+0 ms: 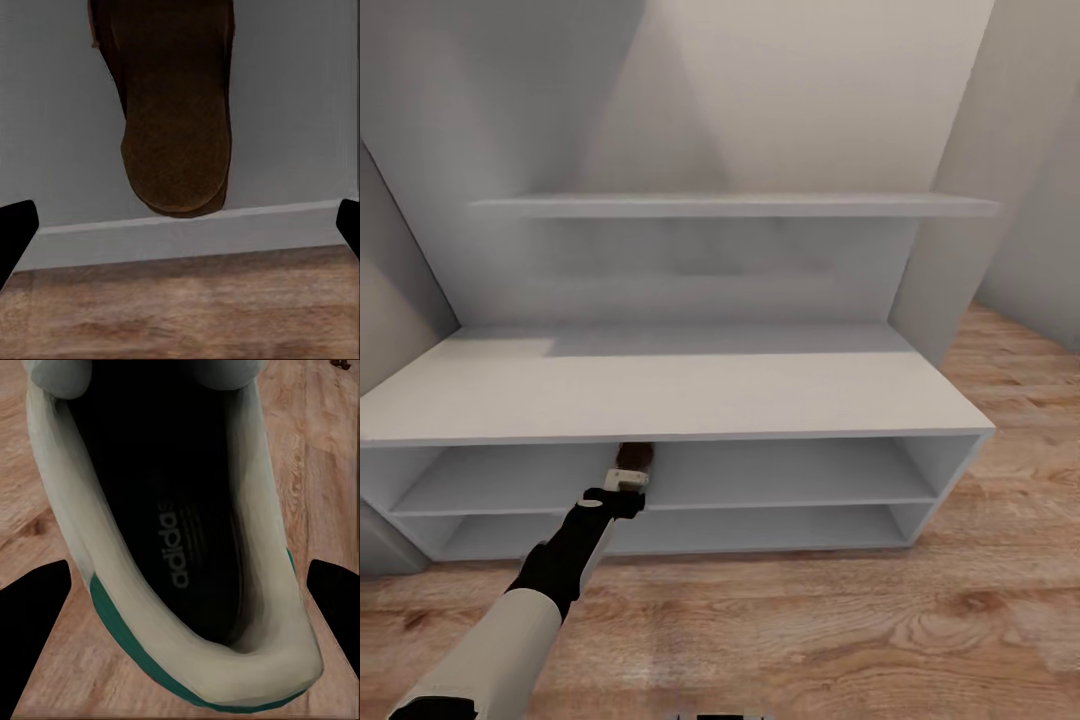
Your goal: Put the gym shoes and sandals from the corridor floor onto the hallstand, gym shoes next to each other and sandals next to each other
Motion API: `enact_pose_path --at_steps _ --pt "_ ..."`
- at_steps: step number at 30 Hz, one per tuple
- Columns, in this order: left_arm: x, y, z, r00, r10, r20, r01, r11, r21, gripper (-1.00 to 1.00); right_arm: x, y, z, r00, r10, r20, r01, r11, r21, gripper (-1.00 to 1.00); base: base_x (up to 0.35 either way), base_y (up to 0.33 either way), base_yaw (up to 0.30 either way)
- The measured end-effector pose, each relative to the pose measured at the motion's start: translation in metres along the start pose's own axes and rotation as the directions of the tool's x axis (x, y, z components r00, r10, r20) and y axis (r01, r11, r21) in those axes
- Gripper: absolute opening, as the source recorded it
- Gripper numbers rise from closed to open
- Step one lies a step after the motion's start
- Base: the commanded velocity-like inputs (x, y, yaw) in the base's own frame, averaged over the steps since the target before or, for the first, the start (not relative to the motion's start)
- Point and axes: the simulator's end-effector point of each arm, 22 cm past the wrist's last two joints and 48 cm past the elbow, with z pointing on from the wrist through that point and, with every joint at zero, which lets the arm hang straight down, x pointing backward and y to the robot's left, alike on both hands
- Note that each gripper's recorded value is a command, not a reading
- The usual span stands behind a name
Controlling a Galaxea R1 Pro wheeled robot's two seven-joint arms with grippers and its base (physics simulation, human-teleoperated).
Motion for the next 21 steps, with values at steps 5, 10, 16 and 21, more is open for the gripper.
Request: enact_pose_path --at_steps 5,10,16,21 --pt "-0.0004 0.0003 0.0000 1.000 0.002 0.000 -0.002 1.000 -0.004 1.00 -0.0002 0.0000 0.0000 1.000 0.000 0.000 0.000 1.000 0.000 -1.00 -0.302 -0.113 0.000" --pt "-0.0013 0.0003 -0.0001 1.000 0.004 0.000 -0.004 1.000 -0.004 1.00 -0.0003 -0.0001 0.0000 1.000 0.001 0.001 -0.001 1.000 0.000 -1.00 -0.252 -0.181 0.000" --pt "-0.0018 0.0003 -0.0001 1.000 0.002 0.000 -0.002 1.000 -0.004 1.00 -0.0004 -0.0001 0.0000 1.000 0.000 0.001 0.000 1.000 0.000 -1.00 -0.167 -0.230 0.000" --pt "0.0028 0.0007 -0.0001 1.000 -0.004 -0.005 0.004 1.000 -0.004 1.00 -0.0003 -0.0001 0.0000 1.000 0.000 0.001 0.000 1.000 0.000 -1.00 -0.153 -0.196 0.000"
